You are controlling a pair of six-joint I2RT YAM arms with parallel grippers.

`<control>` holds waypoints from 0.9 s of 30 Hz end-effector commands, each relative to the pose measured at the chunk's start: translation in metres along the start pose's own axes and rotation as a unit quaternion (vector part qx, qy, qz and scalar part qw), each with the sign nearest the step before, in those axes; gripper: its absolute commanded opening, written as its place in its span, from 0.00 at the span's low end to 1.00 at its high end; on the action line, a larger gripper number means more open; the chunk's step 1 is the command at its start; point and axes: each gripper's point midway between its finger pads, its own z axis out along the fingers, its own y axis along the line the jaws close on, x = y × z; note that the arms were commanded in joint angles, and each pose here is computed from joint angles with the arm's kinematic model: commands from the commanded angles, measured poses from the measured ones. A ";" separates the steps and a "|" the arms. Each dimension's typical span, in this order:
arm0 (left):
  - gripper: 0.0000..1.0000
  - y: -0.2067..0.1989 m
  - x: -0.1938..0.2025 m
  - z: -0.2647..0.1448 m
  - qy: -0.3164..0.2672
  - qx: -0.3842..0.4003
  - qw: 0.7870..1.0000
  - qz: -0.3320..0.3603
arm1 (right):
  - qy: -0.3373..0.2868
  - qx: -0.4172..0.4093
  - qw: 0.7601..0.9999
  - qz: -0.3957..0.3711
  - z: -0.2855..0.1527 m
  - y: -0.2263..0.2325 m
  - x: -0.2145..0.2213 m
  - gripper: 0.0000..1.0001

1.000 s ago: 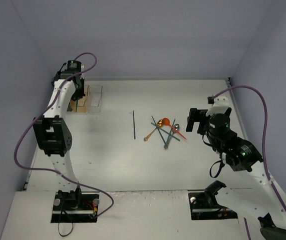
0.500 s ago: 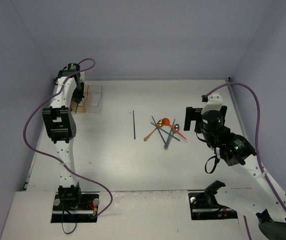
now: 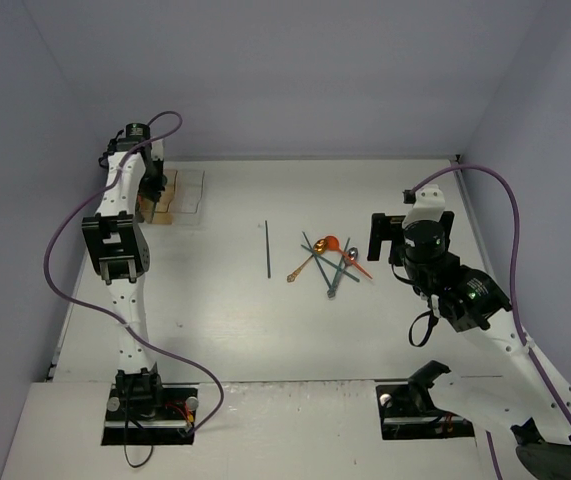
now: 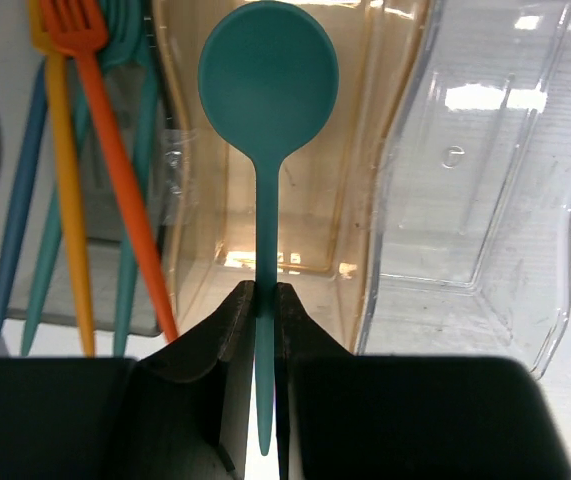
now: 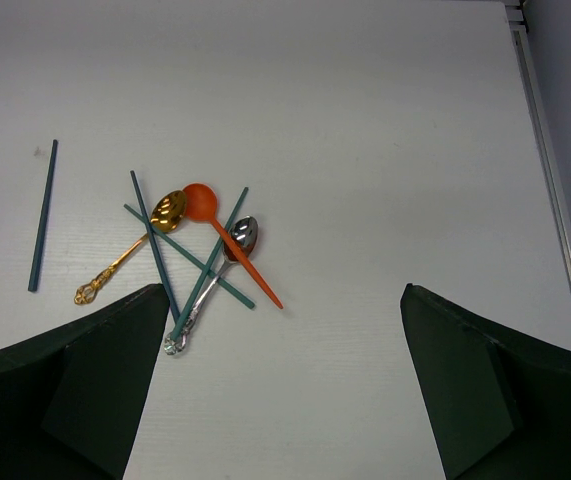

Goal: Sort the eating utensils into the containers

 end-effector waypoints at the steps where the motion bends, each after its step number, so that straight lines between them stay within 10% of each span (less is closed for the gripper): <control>1: 0.05 -0.009 -0.022 -0.023 -0.040 0.020 0.999 0.006 | -0.030 0.011 0.999 0.018 0.002 -0.002 -0.019 1.00; 16: 0.41 -0.024 -0.046 -0.073 -0.097 0.018 0.995 -0.019 | -0.027 0.003 0.999 0.022 0.001 0.000 -0.014 1.00; 27: 0.41 -0.208 0.005 -0.139 -0.104 0.119 0.978 0.133 | -0.034 0.005 0.999 0.031 -0.004 -0.004 -0.013 1.00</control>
